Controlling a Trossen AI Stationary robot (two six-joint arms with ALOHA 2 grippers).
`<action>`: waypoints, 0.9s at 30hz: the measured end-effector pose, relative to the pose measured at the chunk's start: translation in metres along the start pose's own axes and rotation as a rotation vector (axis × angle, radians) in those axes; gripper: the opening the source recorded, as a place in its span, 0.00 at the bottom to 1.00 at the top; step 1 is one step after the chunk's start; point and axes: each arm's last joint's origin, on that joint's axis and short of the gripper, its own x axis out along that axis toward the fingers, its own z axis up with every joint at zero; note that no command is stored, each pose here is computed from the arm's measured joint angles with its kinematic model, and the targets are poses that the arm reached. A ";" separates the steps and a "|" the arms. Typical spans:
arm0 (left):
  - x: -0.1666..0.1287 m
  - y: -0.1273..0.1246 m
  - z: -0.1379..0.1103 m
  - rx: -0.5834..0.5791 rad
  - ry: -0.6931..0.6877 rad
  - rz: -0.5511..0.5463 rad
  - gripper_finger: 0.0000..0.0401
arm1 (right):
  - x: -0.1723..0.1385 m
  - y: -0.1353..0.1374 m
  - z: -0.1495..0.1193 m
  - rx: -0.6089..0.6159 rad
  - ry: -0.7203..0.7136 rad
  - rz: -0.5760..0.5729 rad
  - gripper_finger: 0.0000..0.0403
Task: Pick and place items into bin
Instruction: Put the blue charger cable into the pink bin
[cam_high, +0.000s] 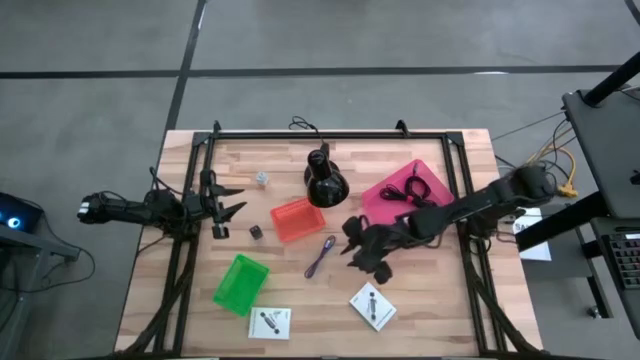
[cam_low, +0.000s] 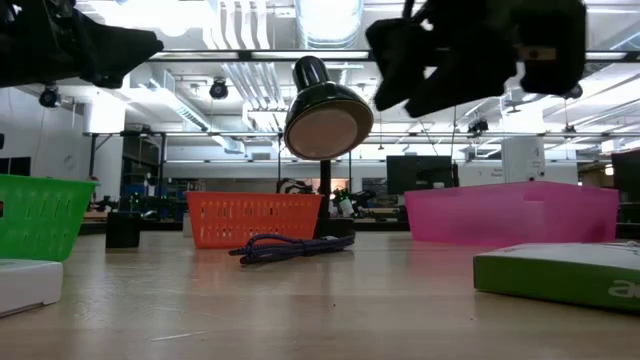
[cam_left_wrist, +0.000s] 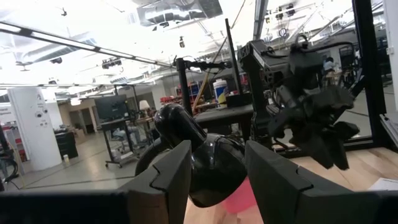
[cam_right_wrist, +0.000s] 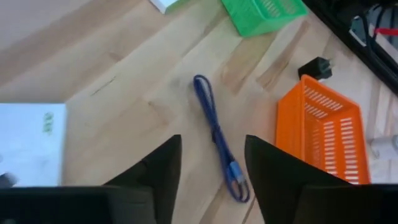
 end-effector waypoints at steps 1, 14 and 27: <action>0.000 0.000 0.000 0.000 0.000 0.000 0.34 | 0.004 -0.001 0.003 0.000 0.004 -0.004 0.43; 0.000 0.000 0.000 0.000 0.000 0.000 0.34 | 0.043 -0.022 0.014 0.012 0.219 0.028 0.45; 0.000 0.000 0.000 0.000 0.000 0.000 0.34 | 0.065 -0.042 0.000 0.029 0.283 0.025 0.44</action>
